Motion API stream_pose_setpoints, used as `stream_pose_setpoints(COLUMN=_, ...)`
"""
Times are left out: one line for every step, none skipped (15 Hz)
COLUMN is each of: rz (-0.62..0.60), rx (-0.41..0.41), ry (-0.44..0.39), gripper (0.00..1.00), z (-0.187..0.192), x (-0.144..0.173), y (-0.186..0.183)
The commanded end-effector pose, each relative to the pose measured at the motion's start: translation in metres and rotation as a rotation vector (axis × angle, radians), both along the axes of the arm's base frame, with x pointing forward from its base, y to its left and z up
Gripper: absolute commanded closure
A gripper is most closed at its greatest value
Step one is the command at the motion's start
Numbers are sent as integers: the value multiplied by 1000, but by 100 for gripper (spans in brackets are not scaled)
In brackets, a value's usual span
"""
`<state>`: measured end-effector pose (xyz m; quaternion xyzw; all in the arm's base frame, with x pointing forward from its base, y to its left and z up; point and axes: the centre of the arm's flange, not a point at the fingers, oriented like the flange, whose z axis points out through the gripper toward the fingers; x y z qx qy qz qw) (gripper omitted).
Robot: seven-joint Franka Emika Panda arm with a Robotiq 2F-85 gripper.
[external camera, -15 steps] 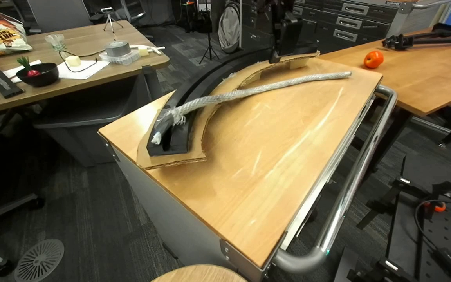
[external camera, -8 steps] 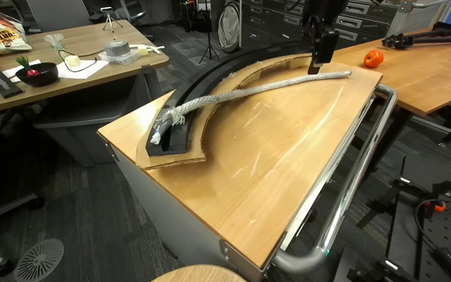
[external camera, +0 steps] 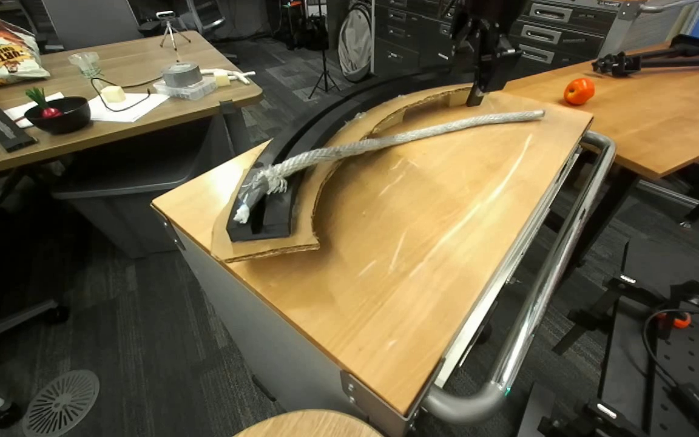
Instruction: Place the white rope on the curved black board
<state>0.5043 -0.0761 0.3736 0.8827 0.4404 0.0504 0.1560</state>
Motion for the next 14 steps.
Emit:
stream_pose_setpoints(rz=23, rx=19, ry=-2, gripper=26, z=-2, x=1, y=-2)
stream_pose_setpoints(rz=39, rx=31, ry=-5, gripper=26, z=-3, x=1, y=-4)
stream_pose_setpoints(rz=47, rx=35, ry=-7, gripper=19, z=-3, x=2, y=-6)
stream_pose_setpoints(rz=51, rx=35, ry=-6, gripper=12, z=-3, x=2, y=-6)
stream_pose_setpoints(rz=53, rx=34, ry=-6, gripper=11, z=-3, x=2, y=-6)
stream_pose_setpoints(rz=72, rx=14, ry=-6, gripper=3, z=-8, x=3, y=-3)
stream_pose_setpoints(rz=87, rx=4, ry=7, gripper=3, z=-13, x=3, y=-4)
stream_pose_setpoints(rz=106, rx=-5, ry=25, gripper=2, z=-21, x=2, y=-7)
stream_pose_setpoints(rz=119, rx=-16, ry=46, gripper=0, z=-29, x=1, y=-13)
stream_pose_setpoints(rz=132, rx=-24, ry=64, gripper=6, z=-36, x=0, y=-17)
stream_pose_setpoints(rz=130, rx=-24, ry=82, gripper=28, z=-45, x=-1, y=-23)
stream_pose_setpoints(rz=128, rx=-21, ry=96, gripper=30, z=-52, x=-3, y=-29)
stream_pose_setpoints(rz=123, rx=-16, ry=106, gripper=32, z=-59, x=-4, y=-36)
stream_pose_setpoints(rz=126, rx=-7, ry=115, gripper=39, z=-65, x=-6, y=-43)
